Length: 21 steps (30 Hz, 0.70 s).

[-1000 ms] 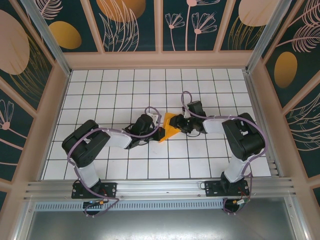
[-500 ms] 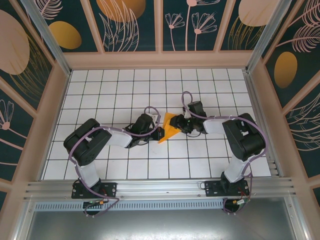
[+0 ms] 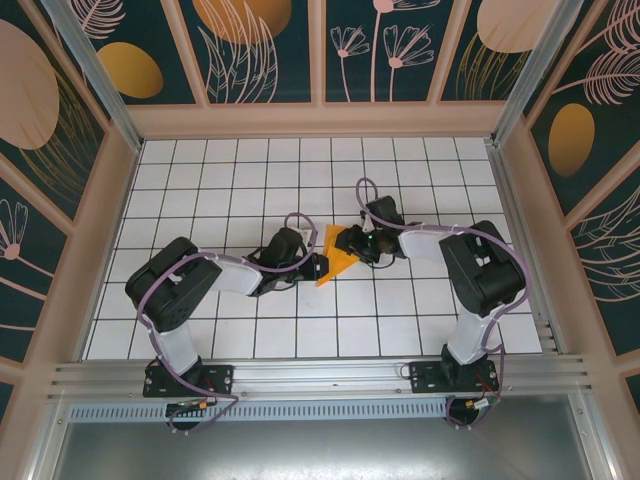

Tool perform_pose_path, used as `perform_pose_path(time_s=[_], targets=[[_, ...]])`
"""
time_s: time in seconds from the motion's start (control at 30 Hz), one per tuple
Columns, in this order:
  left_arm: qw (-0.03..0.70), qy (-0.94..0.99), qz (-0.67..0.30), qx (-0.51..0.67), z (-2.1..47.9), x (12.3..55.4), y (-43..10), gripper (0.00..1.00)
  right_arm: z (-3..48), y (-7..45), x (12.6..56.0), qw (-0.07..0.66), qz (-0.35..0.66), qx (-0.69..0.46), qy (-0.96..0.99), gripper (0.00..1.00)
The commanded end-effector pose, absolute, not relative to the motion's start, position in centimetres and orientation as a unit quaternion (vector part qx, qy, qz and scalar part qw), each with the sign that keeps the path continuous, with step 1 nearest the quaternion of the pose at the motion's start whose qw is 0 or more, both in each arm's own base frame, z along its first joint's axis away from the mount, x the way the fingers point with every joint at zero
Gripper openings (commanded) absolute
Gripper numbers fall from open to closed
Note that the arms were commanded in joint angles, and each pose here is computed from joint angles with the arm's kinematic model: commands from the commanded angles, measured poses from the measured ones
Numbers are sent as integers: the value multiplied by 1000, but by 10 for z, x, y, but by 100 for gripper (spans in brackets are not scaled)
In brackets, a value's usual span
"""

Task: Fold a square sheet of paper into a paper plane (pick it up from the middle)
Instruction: Fourth fold the wing at the center of the table.

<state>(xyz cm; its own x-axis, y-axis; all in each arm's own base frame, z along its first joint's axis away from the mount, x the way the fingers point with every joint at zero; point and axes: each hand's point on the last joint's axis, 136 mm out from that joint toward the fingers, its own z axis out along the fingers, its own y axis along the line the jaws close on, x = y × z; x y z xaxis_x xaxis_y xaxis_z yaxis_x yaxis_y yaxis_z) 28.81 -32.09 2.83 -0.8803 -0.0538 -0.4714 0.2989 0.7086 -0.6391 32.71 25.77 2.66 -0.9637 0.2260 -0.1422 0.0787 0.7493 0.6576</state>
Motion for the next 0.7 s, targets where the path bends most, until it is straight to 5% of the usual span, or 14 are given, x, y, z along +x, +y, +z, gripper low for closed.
perform_pose_path(time_s=[0.0,0.2,0.47,0.67], targets=[[253,882,-391,68,50,292,-317,31,-20,232,310,71,247,102,961,47],[280,878,-384,48,69,301,-304,38,-31,228,307,58,214,99,970,50],[272,863,-421,63,77,298,-316,27,-41,226,304,45,193,98,975,54],[257,878,-401,48,62,300,-313,34,-42,226,304,43,194,97,975,55]])
